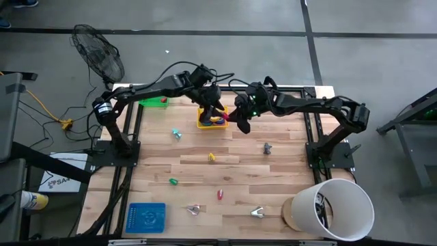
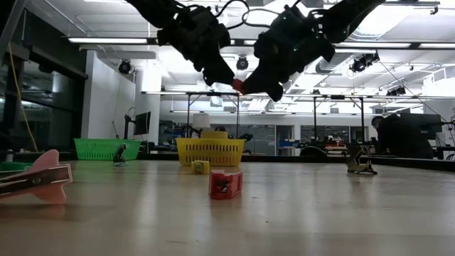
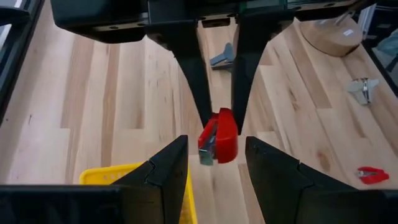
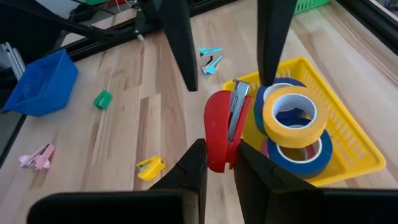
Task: Pick and place Stapler, Stapler remover, tape
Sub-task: Put the red stapler into the green bin
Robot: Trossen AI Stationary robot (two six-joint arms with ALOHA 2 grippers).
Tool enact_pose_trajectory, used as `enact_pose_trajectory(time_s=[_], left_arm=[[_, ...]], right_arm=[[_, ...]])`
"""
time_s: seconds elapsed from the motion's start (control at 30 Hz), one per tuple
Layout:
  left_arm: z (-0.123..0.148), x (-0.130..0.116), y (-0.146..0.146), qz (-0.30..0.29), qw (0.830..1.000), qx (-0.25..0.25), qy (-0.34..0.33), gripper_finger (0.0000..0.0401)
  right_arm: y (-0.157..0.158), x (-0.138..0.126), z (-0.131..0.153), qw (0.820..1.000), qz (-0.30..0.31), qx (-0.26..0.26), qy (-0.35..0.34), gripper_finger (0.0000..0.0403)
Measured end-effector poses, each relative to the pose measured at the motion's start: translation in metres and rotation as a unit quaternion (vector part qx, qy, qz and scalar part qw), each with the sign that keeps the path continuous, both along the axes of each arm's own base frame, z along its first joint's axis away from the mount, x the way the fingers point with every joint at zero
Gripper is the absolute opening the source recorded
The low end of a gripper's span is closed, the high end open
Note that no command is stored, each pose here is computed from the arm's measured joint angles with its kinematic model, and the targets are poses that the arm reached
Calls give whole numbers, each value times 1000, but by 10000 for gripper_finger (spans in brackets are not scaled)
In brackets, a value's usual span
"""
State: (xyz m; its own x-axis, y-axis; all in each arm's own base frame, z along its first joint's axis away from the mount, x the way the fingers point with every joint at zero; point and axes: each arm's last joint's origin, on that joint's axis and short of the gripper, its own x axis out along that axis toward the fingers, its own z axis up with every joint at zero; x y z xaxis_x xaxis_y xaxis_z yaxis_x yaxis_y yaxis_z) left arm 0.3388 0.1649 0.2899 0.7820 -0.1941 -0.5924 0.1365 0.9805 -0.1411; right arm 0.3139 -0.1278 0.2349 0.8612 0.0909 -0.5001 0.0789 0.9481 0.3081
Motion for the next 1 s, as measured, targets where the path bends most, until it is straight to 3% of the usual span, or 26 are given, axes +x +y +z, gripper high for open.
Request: enact_pose_trajectory(time_s=[1.0], left_arm=[[0, 0, -1, -10, 1000, -17, -6, 158]], right_arm=[[-1, 5, 9, 998, 7, -40, -51, 48]])
